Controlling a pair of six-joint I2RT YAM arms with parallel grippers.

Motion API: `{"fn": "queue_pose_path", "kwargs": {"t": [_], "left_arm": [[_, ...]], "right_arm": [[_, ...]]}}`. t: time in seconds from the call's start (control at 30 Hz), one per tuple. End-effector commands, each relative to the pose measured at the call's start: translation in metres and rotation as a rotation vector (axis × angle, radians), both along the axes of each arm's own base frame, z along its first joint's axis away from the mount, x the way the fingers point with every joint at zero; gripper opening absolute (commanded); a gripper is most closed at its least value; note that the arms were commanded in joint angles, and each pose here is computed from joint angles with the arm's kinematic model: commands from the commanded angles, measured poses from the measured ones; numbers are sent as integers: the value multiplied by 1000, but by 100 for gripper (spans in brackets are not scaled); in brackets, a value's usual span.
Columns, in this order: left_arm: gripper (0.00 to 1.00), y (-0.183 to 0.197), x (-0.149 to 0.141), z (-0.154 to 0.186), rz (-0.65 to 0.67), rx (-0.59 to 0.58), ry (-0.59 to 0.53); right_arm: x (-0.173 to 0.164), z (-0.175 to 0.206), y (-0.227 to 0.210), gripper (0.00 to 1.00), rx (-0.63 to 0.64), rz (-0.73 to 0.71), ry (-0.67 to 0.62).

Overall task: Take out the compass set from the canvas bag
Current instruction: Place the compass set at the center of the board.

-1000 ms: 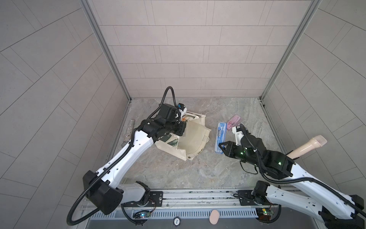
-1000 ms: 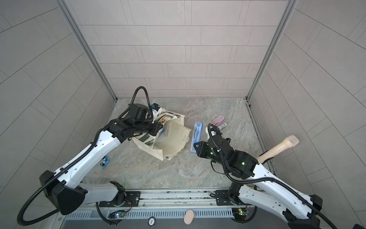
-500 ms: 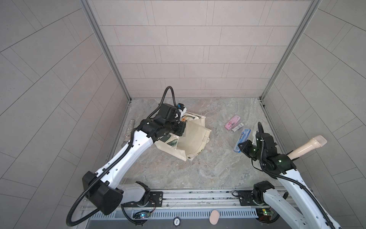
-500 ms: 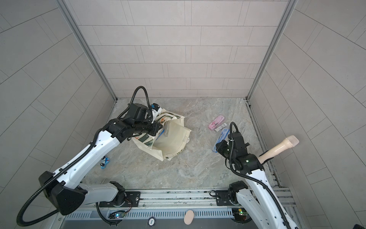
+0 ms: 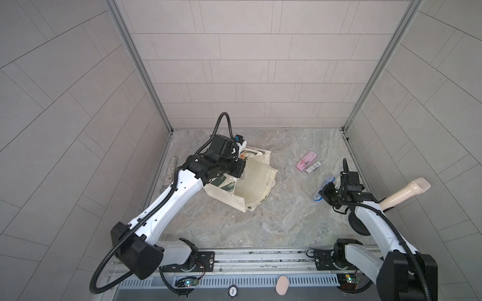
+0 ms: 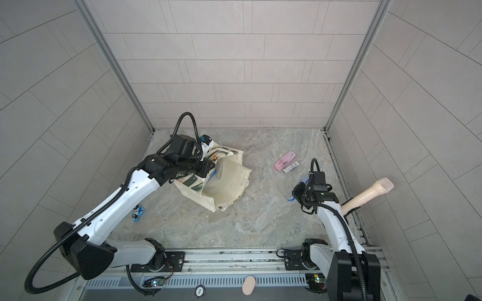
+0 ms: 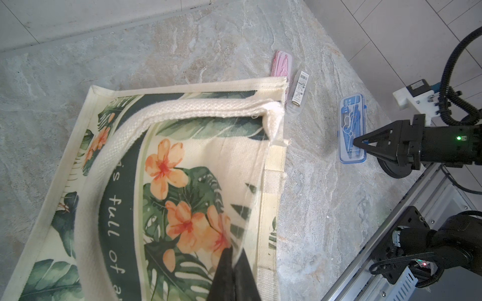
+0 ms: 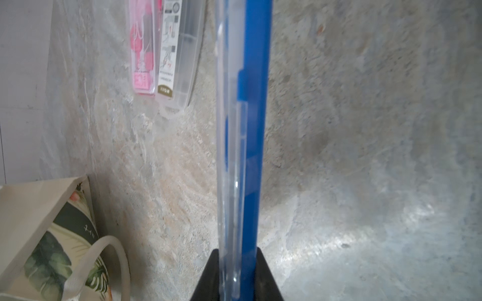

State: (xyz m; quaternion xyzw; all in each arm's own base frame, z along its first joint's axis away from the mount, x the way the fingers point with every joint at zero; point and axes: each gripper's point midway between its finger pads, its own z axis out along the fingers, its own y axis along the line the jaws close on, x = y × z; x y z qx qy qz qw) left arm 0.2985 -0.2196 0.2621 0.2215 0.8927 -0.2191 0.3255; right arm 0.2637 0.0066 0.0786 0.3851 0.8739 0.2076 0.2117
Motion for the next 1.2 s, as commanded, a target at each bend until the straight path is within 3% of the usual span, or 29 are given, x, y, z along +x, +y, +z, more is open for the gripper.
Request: {"fn": "queue_pose_path", "kwargs": {"t": [0.0, 0.33, 0.8, 1.17], "left_arm": [[0, -5, 4, 16, -18, -26, -43], [0, -3, 3, 9, -30, -9, -39], [0, -6, 5, 9, -41, -4, -35], [0, -4, 6, 12, -45, 12, -39]], "right_arm": [[12, -3, -8, 13, 10, 18, -1], [47, -19, -23, 13, 27, 5, 30], [67, -36, -26, 14, 61, -4, 48], [85, -53, -25, 30, 124, -28, 40]]}}
